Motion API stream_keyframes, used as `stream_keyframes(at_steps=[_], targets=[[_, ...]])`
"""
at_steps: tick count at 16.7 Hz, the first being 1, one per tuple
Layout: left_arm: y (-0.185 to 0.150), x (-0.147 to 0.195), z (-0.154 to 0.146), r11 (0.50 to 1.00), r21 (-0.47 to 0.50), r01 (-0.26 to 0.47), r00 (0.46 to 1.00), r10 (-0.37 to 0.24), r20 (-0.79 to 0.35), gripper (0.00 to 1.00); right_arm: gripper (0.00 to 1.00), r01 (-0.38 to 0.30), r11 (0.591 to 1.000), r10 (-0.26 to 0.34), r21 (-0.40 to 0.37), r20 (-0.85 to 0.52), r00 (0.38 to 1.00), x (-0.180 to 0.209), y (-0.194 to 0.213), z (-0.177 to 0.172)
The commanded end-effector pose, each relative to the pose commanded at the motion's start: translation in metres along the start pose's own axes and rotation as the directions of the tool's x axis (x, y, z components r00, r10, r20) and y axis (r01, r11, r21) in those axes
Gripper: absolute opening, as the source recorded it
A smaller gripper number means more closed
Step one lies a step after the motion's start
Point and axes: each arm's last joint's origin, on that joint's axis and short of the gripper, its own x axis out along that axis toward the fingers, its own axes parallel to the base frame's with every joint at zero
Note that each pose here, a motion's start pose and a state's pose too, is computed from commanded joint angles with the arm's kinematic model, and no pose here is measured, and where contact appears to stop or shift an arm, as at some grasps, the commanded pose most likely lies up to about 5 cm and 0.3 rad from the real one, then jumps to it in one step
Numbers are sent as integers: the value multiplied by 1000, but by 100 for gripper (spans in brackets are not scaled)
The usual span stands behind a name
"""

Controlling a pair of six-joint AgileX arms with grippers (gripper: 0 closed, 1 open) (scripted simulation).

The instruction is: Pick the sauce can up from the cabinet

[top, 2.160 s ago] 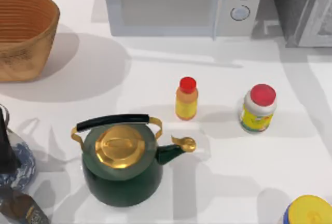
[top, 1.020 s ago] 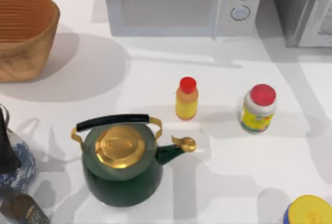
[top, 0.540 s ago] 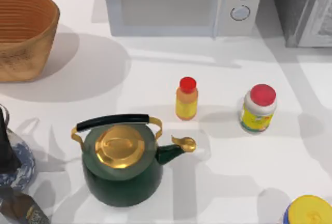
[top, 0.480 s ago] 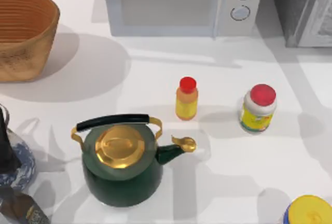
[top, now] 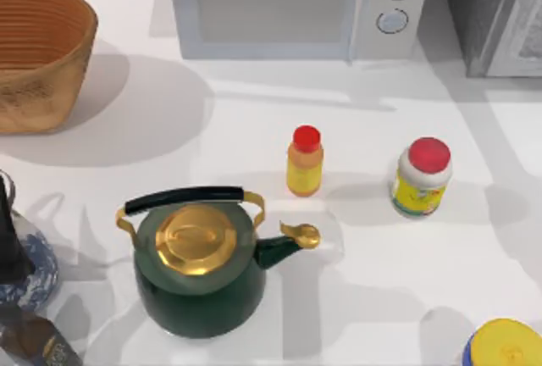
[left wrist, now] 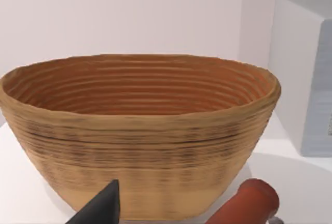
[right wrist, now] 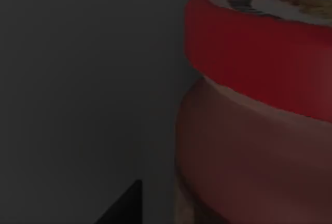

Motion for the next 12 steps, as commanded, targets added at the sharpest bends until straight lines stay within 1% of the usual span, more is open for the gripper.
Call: stream_keyframes(at_steps=[9,10,12], targets=[[0,0,0,1000,0,0,1000,0,0,100,2,0,1000,0,0,0,1000,0,0,0],[0,0,0,1000,0,0,1000,0,0,100,0,0,1000,0,0,0,1000,0,0,0],[0,0,0,1000,0,0,1000,0,0,100,0,0,1000,0,0,0,1000,0,0,0]])
